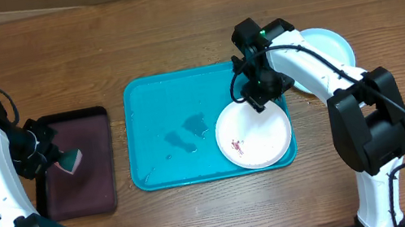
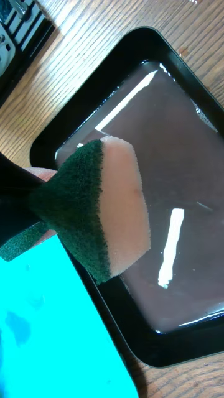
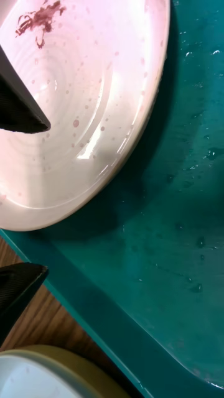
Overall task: Clean dirty plates on tray and stack at the side
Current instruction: 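Move the right gripper to the white plate and pull it to tray center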
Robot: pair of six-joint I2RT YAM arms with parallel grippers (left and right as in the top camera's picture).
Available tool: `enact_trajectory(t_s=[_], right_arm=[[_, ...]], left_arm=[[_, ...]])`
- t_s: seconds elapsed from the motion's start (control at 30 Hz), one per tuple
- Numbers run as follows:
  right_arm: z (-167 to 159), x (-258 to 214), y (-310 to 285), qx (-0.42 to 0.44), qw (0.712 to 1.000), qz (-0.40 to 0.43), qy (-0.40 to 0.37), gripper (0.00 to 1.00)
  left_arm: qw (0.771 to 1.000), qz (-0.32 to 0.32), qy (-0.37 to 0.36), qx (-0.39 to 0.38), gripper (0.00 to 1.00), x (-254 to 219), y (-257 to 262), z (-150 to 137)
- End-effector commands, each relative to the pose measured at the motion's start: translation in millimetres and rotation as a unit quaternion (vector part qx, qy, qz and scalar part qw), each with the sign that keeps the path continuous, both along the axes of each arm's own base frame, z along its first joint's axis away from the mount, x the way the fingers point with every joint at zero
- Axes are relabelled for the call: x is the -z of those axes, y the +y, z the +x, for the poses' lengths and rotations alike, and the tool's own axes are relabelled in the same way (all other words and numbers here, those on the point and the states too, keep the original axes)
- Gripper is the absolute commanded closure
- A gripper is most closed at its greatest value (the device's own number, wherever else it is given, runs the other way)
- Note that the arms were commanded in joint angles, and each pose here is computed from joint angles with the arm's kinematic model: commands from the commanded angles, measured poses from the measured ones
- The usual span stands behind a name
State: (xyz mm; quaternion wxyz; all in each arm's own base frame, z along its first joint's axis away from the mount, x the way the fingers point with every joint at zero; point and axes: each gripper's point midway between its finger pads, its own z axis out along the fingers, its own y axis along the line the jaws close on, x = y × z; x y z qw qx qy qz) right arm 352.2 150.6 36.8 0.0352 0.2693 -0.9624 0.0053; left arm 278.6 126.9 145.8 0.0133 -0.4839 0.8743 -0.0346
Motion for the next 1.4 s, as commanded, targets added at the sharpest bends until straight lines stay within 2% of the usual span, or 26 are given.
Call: enact_trajectory(t_s=[0.0,0.27,0.43,0.53,0.6,0.87,0.97,1.1,1.37], right_arm=[[-6,-3,0,0.000,1.000,0.011,0.003,0.32],[-18,20,-8,0.003,1.000,0.005,0.018,0.32],[-19,21,-8,0.004,1.000,0.005,0.018,0.38],[-20,21,-6,0.008,1.000,0.010,0.021,0.47],[-22,21,-1,0.012,0.999,0.025,0.026,0.71],[-24,19,20,0.082,0.993,0.078,0.043,0.70],[-22,17,31,0.111,0.987,0.105,0.048,0.78],[-18,15,44,0.145,0.980,0.127,0.046,0.96],[-24,20,70,0.166,0.976,0.135,0.039,0.96]], left_arm=[[1.000,-0.002,0.001,0.005,0.96,1,1,-1],[1.000,-0.002,0.001,0.005,0.96,1,1,-1],[1.000,-0.001,-0.001,0.005,0.96,1,1,0],[1.000,-0.001,-0.001,0.005,0.96,1,1,0],[1.000,-0.001,-0.001,0.005,0.96,1,1,0],[1.000,-0.003,-0.001,0.005,0.96,1,1,0],[1.000,-0.013,-0.008,0.013,0.96,1,-3,2],[0.998,-0.040,-0.027,0.041,0.96,-1,-14,8],[0.988,-0.057,-0.042,0.134,0.96,-2,-46,20]])
